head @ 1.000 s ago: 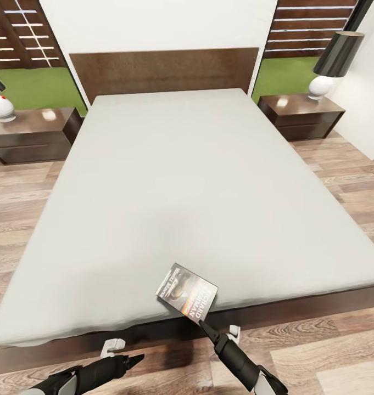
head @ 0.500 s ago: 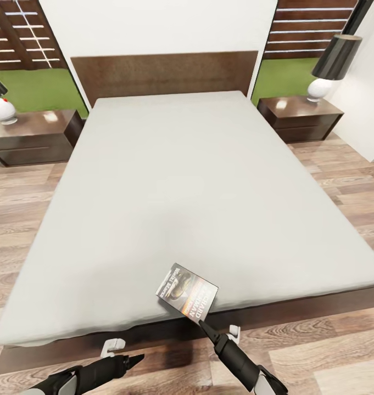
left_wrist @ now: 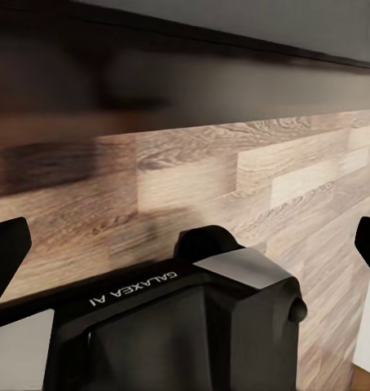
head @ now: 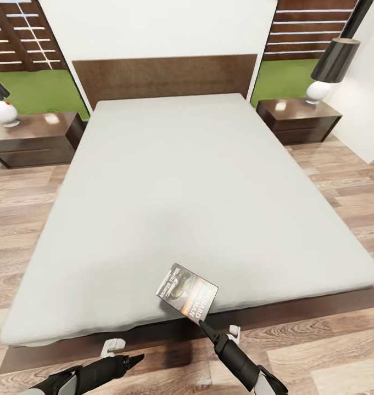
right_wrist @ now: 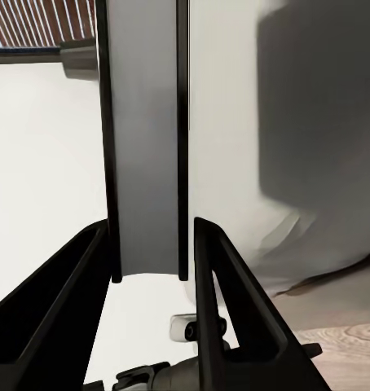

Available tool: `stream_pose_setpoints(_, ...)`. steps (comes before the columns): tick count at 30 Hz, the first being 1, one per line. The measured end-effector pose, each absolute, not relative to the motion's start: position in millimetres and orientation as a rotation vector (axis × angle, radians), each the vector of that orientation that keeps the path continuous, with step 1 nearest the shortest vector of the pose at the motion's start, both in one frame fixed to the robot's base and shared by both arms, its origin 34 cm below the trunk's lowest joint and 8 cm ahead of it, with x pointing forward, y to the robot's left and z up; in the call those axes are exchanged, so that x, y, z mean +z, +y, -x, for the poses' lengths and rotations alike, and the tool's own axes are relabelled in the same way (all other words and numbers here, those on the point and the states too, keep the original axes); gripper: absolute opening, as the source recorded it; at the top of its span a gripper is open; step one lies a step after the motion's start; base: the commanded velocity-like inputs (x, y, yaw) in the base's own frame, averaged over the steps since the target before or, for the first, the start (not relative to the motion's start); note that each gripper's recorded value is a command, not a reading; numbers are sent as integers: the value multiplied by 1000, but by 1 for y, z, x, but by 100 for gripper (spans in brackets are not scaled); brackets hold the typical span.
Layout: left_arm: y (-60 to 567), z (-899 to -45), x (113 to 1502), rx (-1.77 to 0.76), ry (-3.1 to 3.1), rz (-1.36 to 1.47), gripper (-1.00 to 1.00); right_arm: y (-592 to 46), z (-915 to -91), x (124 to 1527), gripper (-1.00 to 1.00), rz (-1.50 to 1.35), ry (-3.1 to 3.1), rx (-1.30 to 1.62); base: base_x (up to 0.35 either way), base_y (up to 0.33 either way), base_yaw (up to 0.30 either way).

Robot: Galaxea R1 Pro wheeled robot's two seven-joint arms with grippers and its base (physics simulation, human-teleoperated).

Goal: In the bedroom, move the book from the bed onto either nightstand, and place the two sandals side by side next to the bed.

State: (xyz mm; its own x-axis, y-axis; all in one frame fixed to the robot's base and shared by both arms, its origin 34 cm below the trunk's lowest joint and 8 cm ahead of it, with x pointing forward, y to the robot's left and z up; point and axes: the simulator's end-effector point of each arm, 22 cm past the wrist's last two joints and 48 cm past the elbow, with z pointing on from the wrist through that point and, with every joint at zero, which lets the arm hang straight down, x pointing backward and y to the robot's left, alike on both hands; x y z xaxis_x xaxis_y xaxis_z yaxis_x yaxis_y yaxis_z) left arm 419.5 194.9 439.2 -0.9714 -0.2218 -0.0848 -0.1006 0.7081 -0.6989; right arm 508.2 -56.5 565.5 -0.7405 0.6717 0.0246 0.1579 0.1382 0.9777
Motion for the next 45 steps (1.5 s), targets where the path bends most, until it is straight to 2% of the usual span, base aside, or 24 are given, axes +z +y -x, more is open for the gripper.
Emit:
stream_pose_setpoints(26,194,-420,482,-1112,2753,263,100,-56,-508,611,-100,-791,2004,1666,0,0,0)
stream_pose_setpoints(29,194,-420,486,-1113,2752,264,100,-71,-506,614,-100,-808,2033,1687,0,0,0)
stream_pose_setpoints(33,194,-419,492,-1113,2753,264,100,-176,-494,603,-100,-782,2188,1600,0,0,0)
stream_pose_setpoints(38,194,-419,500,-1114,2752,265,100,-338,-492,651,-100,-660,2236,1498,0,0,0)
stream_pose_setpoints(41,194,-419,505,-1115,2752,264,100,-383,-474,675,-100,-707,2209,1519,0,0,0)
stream_pose_setpoints(45,194,-419,511,-1115,2752,264,100,-418,-427,666,-100,-918,2256,1435,0,0,0)
